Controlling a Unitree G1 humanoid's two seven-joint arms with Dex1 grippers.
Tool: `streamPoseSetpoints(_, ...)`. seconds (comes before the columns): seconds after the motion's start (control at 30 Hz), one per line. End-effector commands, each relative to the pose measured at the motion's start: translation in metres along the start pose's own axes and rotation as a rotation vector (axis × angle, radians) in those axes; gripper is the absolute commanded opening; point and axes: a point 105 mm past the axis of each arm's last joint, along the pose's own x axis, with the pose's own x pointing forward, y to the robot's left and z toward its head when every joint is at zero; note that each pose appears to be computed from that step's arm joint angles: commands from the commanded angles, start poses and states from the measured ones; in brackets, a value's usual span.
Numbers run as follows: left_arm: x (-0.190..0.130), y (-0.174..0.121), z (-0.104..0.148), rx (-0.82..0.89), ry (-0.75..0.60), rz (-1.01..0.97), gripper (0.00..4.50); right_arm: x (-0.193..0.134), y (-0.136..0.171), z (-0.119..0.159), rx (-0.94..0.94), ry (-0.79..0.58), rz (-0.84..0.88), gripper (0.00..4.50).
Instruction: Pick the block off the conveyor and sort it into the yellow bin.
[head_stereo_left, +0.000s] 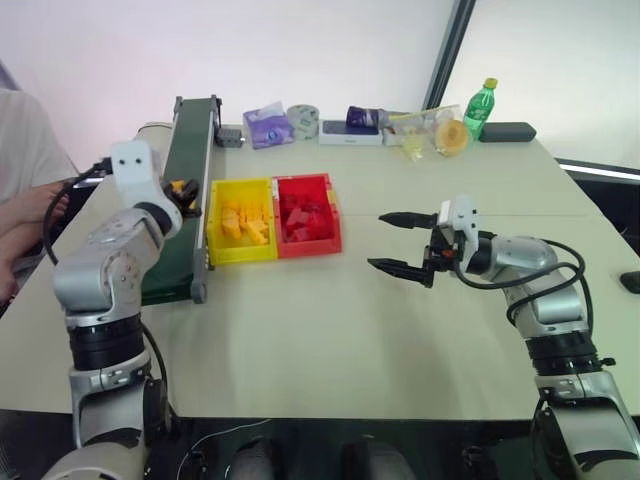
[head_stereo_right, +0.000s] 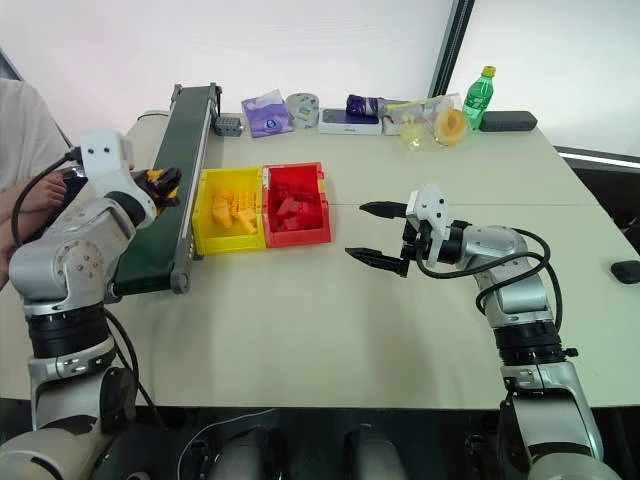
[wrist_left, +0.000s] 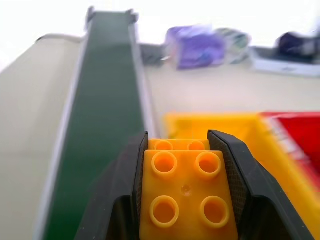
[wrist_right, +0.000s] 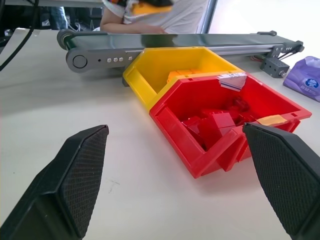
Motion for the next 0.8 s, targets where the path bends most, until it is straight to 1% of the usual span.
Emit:
streamPoseSetpoints(0.03, 0.007, -0.022, 0.007, 0.072, -0.040, -0.072, 1.37, -0.001, -0.002, 0.021, -0.053, -0.054, -0.001, 4.50)
streamPoseSetpoints(0.23, 0.030, -0.047, 0.000, 0.047, -0.047, -0.114, 1.37, -0.002, -0.001, 0.025, -0.050, -0.062, -0.010, 4.50)
streamPoseSetpoints(0.33, 0.049, -0.057, -0.012, 0.079, -0.031, -0.123, 1.37, -0.001, 0.000, 0.030, -0.045, -0.083, -0.023, 4.50)
streamPoseSetpoints(0.4, 0.056, -0.058, -0.017, 0.101, -0.022, -0.114, 1.37, 0.000, 0.002, 0.033, -0.047, -0.088, -0.023, 4.50)
streamPoseSetpoints(0.57, 0.065, -0.045, -0.015, 0.069, -0.023, -0.041, 1.37, -0.004, 0.002, 0.034, -0.050, -0.083, -0.048, 4.50)
streamPoseSetpoints(0.7, 0.067, -0.050, -0.018, 0.056, -0.016, -0.066, 1.37, -0.004, 0.000, 0.041, -0.035, -0.116, -0.069, 4.50)
streamPoseSetpoints(0.8, 0.067, -0.054, -0.022, 0.033, -0.007, -0.079, 1.37, -0.004, 0.000, 0.041, -0.033, -0.113, -0.067, 4.50)
